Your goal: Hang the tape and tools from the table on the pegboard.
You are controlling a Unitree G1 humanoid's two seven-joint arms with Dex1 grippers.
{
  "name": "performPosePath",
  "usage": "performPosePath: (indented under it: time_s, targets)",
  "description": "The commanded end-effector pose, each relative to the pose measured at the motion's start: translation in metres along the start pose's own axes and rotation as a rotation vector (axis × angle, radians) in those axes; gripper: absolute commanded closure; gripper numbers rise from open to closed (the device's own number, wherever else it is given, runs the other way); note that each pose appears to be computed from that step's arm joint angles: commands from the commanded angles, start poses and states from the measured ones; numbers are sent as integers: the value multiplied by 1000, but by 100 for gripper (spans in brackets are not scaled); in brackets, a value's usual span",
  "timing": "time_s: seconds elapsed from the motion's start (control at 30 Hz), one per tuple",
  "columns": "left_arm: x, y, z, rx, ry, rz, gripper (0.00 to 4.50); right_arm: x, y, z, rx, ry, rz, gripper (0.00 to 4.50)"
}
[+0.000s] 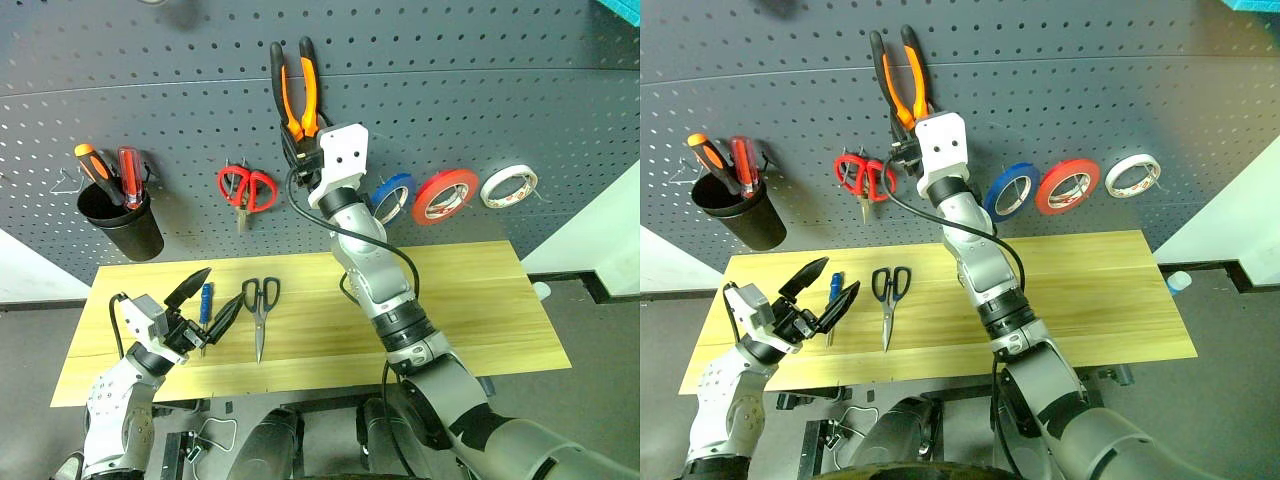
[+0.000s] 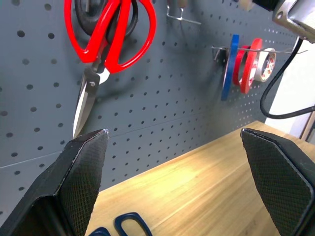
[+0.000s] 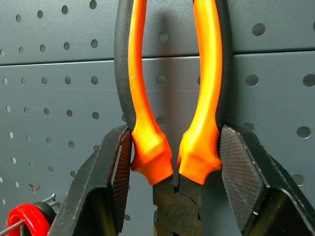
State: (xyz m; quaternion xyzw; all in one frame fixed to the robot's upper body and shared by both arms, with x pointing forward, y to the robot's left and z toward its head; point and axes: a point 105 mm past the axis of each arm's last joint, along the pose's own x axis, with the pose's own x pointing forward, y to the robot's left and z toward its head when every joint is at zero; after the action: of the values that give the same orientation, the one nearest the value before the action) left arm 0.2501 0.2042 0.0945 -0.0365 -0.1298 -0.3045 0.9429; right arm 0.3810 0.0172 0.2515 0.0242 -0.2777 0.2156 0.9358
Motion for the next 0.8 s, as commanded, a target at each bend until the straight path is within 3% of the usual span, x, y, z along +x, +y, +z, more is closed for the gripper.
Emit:
performPosePath:
  time_s: [0.03,0.8]
  targets:
    - [-2,-1,10,23,-19,-8,0,16,20,28,76,-99,18,226]
    - [4,0,9,8,-13,-24,0,13,-19,14,-9,-59,-82,226]
